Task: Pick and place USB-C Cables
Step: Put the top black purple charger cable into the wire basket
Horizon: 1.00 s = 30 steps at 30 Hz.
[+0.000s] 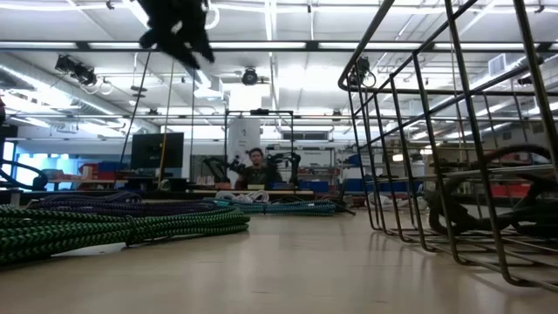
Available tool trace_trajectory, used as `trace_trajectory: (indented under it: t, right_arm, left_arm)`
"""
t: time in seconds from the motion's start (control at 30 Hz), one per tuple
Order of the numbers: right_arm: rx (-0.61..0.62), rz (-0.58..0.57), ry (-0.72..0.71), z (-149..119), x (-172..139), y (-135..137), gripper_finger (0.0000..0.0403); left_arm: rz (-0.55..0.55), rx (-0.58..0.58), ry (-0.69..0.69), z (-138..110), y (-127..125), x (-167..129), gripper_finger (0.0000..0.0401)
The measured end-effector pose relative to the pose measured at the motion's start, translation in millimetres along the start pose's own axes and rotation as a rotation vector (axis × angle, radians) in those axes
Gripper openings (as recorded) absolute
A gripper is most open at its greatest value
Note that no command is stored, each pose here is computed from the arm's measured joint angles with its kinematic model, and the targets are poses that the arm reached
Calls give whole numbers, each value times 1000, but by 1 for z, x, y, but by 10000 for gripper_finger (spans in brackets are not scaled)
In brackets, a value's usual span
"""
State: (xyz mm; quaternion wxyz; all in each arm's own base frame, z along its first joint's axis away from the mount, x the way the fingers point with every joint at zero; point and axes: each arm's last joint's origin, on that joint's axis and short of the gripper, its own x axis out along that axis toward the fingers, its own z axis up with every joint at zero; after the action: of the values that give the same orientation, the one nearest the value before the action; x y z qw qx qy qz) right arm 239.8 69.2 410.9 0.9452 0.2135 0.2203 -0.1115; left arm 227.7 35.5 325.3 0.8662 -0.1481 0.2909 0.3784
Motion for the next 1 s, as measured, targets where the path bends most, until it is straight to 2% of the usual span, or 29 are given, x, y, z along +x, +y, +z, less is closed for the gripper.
trace_trajectory:
  t: [0.13,0.23,0.47,0.57,0.77,0.87,1.0]
  right_arm:
    - [-42,55,-83,12,-15,-4,148]
    - [-42,67,-99,14,-22,-6,148]
    - [-87,72,-94,14,-23,-6,148]
    - [-102,75,-85,13,-21,-5,148]
    - [-117,78,-83,13,-21,-5,148]
    - [-129,84,-81,13,-21,-5,148]
    - [-136,96,-74,13,-21,-4,148]
  left_arm:
    - [11,-83,126,-30,5,19,227]
    - [3,-165,270,-52,9,27,226]
    - [130,-333,666,-112,23,32,201]
    - [134,-361,779,-132,23,32,189]
    - [70,-461,752,-145,11,36,189]
    - [38,-472,716,-144,7,36,194]
    - [54,-477,683,-143,7,36,195]
